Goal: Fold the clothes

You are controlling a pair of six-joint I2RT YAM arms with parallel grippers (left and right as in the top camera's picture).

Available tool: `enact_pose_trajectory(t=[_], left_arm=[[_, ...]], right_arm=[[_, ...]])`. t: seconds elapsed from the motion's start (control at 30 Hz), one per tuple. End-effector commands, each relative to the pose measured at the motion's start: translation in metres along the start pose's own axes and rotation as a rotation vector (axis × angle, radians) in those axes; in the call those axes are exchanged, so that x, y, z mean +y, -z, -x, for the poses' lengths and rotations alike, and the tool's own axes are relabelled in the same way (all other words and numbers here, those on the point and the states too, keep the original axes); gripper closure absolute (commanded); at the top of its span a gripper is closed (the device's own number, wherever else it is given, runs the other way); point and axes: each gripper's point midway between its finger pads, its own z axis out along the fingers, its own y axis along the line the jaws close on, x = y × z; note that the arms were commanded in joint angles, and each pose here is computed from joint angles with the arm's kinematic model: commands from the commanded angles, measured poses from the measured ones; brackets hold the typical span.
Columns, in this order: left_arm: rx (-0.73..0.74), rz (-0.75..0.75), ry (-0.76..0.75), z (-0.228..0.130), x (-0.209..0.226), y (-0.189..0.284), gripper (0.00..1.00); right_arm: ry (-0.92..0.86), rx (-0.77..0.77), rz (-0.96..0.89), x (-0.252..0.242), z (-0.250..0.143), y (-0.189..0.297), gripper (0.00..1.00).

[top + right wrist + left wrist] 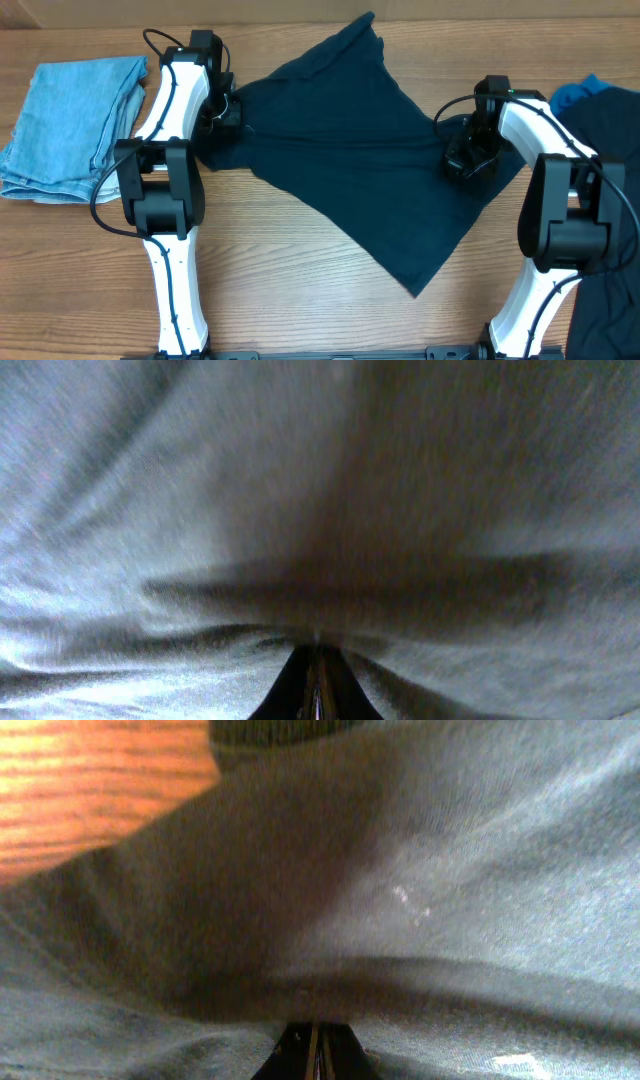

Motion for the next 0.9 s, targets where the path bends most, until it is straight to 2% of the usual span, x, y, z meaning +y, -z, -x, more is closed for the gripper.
enact_pose_trajectory(t=[0.0,0.13,0.33,0.47,0.53,0.63,0.67,0.7,0.73,0.8,0.87], left_arm=[[0.042,0.018,-0.017,-0.013,0.004,0.005,0.96],[0.126,0.012,-0.014,-0.034,0.003,0.007,0.96],[0.2,-0.131,0.013,-0.051,-0.022,0.011,0.95],[0.254,-0.154,0.028,-0.064,-0.035,0.014,0.96],[0.27,-0.208,0.011,-0.068,-0.055,0.016,0.96],[0.2,-0.214,-0.012,-0.052,-0.062,0.026,0.96],[0.134,-0.22,-0.022,-0.037,-0.064,0.043,0.96],[0.065,-0.226,-0.033,-0.022,-0.066,0.063,0.96],[-0.003,-0.232,-0.057,-0.009,-0.07,0.083,0.95],[-0.135,-0.197,-0.12,0.014,-0.071,0.117,0.89],[-0.14,-0.173,-0.147,0.014,-0.07,0.119,0.88]], right_arm=[[-0.028,-0.05,-0.104,-0.032,0.016,-0.025,0.96],[-0.053,-0.142,-0.069,-0.041,0.047,-0.029,0.96],[-0.062,-0.197,-0.02,-0.069,0.082,-0.061,0.96],[0.011,-0.305,0.008,-0.06,0.117,-0.04,0.96],[0.023,-0.369,0.028,-0.049,0.14,-0.016,0.96],[0.042,-0.378,0.109,-0.027,0.151,0.021,0.93],[0.046,-0.384,0.117,-0.021,0.153,0.039,0.92],[0.05,-0.389,0.12,-0.015,0.155,0.059,0.89],[0.053,-0.389,0.12,-0.012,0.154,0.071,0.81],[0.051,-0.344,0.112,-0.006,0.137,0.1,0.69],[0.043,-0.231,0.112,-0.002,0.105,0.105,0.7]])
